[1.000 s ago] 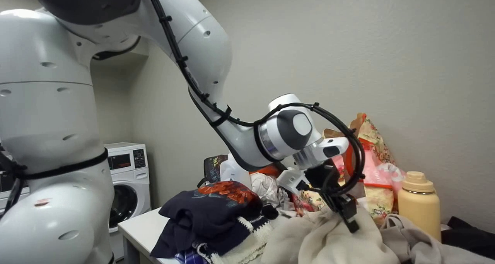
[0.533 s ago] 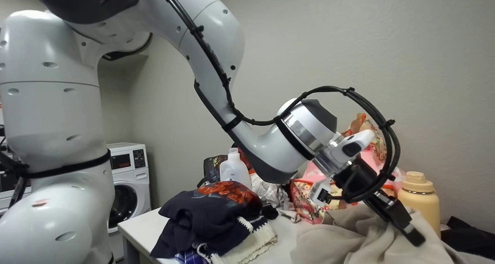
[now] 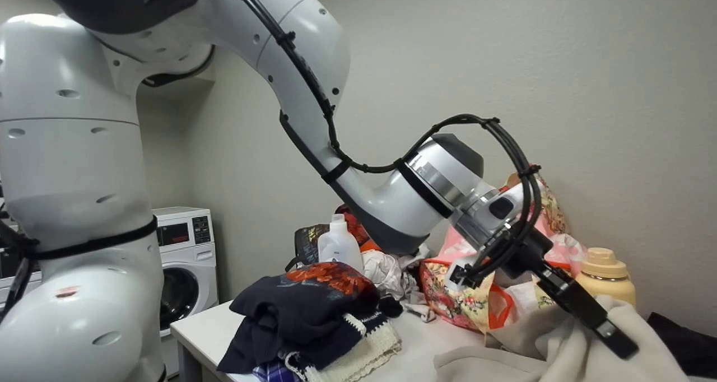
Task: Move the jersey slightly to the left
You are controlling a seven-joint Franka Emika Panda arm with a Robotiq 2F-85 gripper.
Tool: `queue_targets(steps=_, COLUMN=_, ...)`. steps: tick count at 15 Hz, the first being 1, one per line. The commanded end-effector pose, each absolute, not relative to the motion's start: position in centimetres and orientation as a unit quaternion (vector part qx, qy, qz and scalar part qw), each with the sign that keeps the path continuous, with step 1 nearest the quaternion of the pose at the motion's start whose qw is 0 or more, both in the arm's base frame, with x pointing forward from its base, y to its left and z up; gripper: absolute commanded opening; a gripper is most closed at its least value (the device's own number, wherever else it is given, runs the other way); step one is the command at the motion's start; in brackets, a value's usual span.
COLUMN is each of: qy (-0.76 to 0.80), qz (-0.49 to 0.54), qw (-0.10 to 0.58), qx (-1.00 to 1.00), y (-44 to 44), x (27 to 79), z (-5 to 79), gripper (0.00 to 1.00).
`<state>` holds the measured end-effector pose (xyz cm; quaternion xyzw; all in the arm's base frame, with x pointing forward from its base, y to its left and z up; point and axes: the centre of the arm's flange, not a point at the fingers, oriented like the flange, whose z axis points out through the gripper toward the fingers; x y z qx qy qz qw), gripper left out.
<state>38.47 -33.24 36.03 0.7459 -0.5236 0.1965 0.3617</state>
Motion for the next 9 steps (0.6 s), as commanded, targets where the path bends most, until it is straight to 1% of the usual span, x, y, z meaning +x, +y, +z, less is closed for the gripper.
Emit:
queue_targets(steps=1, qy=-0.495, qz=0.190, qw=0.290, qx=0.797, y=-28.4, x=40.6, z=39.9, gripper=0.02)
queue_targets(steps=5, qy=-0.434, qz=0.154, qw=0.214, qx=0.862, y=-23.3, x=42.9, z=43.6, gripper=0.02)
queue_targets(steps=9, qy=-0.364, qz=0.102, qw=0.133, qx=0.916, y=-20.1, x=43.9, z=44.6, gripper=0.02)
